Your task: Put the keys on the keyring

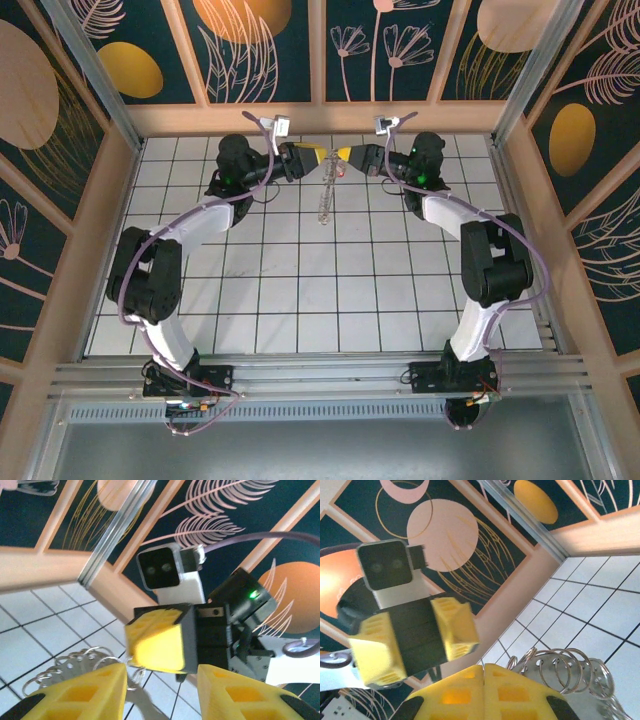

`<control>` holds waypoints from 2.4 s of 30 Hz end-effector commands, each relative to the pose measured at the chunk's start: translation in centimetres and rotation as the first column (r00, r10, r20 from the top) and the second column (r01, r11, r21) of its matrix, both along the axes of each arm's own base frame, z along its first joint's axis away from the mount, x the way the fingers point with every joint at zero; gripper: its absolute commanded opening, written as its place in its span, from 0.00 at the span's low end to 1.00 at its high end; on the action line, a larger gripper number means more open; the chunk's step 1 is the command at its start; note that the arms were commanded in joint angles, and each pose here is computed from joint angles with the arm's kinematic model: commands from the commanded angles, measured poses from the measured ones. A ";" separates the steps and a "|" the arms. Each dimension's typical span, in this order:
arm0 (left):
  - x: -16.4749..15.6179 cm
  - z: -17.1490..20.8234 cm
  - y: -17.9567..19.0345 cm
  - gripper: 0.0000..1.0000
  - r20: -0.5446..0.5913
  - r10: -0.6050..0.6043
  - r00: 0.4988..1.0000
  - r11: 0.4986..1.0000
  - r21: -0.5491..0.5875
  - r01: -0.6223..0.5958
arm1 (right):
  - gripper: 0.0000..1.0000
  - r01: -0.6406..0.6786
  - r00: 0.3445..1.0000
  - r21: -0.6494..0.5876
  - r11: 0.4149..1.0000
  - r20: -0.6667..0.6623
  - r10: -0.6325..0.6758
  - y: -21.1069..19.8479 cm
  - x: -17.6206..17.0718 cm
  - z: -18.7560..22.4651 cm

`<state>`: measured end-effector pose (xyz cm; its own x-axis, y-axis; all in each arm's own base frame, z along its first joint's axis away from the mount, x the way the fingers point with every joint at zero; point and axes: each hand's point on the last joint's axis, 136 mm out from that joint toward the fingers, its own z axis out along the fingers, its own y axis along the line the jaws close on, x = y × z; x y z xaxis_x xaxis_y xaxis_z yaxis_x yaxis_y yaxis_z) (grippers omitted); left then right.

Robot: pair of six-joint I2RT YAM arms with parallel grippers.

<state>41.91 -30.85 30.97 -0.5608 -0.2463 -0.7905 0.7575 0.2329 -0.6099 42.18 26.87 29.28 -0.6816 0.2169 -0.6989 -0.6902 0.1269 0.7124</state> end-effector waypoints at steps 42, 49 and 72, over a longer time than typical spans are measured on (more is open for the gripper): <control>-1.5 -1.4 -2.2 0.25 -0.024 -0.225 0.974 0.973 -0.053 0.224 | 0.00 -0.073 0.997 0.049 0.996 0.040 0.071 1.9 -0.4 0.8; -1.9 -1.5 -2.4 0.16 -0.021 -0.237 0.971 0.970 -0.053 0.235 | 0.00 -0.068 0.997 0.050 0.996 0.037 0.066 1.9 -0.3 0.8; -2.7 -2.6 -3.9 0.00 -0.017 -0.260 0.965 0.965 -0.025 0.260 | 0.00 -0.063 0.998 0.052 0.997 0.032 0.061 1.9 -0.4 0.8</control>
